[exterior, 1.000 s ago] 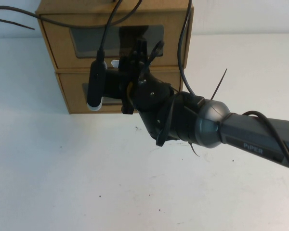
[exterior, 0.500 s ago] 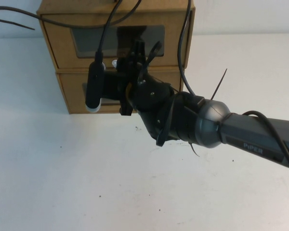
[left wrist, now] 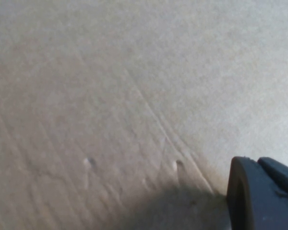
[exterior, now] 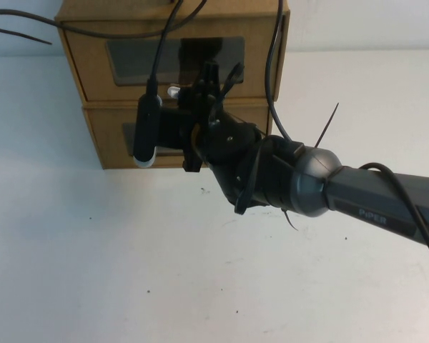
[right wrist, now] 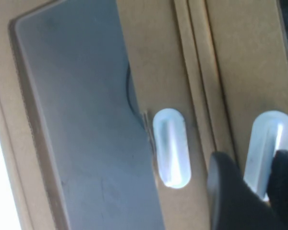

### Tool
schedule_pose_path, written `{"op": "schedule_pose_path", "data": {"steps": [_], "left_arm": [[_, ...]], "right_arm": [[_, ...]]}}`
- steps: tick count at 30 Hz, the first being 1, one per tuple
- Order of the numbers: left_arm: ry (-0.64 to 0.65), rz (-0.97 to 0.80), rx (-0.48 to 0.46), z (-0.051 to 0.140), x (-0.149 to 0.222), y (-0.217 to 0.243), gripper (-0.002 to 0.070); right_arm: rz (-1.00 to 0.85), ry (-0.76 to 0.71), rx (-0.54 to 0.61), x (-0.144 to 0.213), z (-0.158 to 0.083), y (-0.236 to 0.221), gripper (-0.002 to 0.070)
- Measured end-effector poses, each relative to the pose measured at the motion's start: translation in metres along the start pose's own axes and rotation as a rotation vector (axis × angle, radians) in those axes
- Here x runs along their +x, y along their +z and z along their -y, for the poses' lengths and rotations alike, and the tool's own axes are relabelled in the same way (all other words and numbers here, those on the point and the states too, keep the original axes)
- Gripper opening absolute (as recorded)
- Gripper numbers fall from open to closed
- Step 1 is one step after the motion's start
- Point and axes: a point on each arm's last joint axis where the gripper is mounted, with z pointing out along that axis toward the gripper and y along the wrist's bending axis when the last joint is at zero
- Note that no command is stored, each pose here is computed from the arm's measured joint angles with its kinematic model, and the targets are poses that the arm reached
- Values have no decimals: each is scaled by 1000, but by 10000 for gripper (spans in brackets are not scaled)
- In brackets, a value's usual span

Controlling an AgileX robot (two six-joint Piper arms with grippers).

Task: Open the shoe box
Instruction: 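Pull the top drawer of the cardboard box fully open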

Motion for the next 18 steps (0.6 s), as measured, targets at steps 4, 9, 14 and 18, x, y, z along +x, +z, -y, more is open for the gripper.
{"op": "schedule_pose_path", "data": {"steps": [4, 9, 14, 18], "left_arm": [[0, 2, 0, 0, 0, 0, -5], [-3, 3, 3, 0, 0, 0, -5], [-4, 3, 5, 0, 0, 0, -5], [-4, 3, 7, 0, 0, 0, -5]], "right_arm": [[7, 7, 7, -2, 2, 2, 173], [16, 20, 22, -7, 4, 9, 172], [10, 22, 33, -9, 3, 11, 163], [7, 24, 40, -9, 5, 11, 92]]}}
